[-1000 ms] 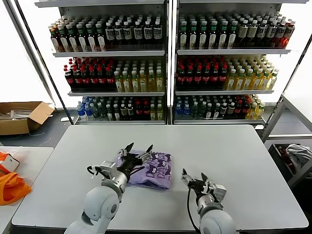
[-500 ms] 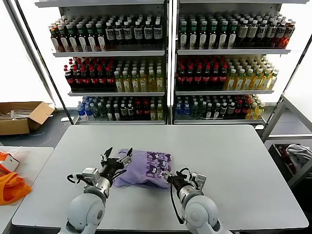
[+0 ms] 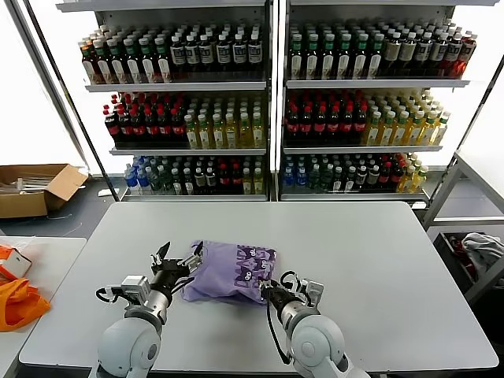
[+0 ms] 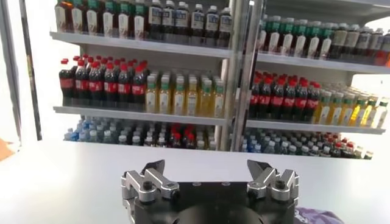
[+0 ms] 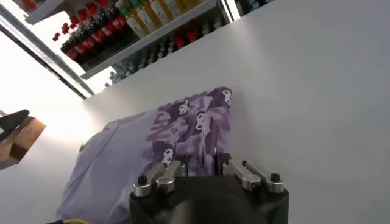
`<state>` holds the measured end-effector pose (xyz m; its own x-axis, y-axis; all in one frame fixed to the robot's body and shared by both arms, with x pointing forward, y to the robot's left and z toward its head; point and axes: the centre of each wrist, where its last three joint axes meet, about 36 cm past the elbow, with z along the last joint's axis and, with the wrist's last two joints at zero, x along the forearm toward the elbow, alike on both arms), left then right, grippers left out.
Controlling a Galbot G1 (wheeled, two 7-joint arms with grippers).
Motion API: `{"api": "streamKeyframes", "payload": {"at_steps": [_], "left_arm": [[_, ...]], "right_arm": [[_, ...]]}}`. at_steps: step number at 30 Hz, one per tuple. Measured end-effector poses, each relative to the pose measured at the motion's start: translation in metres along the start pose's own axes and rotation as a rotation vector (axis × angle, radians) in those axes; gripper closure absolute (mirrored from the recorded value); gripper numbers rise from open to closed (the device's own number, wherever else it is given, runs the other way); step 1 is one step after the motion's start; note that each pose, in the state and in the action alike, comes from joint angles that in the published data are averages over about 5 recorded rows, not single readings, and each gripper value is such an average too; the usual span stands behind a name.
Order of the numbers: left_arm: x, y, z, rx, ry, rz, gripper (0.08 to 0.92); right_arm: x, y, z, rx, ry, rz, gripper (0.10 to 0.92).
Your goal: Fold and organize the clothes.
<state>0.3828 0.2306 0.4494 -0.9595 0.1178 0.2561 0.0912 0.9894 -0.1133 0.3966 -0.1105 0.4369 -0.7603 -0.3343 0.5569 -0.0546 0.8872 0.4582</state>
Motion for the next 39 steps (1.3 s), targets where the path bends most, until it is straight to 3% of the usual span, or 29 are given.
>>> {"api": "streamKeyframes", "payload": {"at_steps": [7, 19, 28, 39], "left_arm": [[0.005, 0.003, -0.001, 0.015, -0.004, -0.010, 0.177], [0.008, -0.007, -0.001, 0.044, -0.009, 0.005, 0.177], [0.008, -0.018, 0.005, 0.058, 0.006, 0.021, 0.177], [0.011, -0.033, 0.018, 0.069, 0.019, 0.046, 0.177]], "right_arm": [[0.007, -0.012, -0.008, 0.063, -0.033, 0.024, 0.904], [0.019, -0.090, -0.038, 0.308, -0.111, 0.196, 0.891], [0.034, -0.127, -0.053, 0.429, -0.158, 0.273, 0.651], [0.065, -0.093, -0.047, 0.480, -0.266, 0.239, 0.330]]}}
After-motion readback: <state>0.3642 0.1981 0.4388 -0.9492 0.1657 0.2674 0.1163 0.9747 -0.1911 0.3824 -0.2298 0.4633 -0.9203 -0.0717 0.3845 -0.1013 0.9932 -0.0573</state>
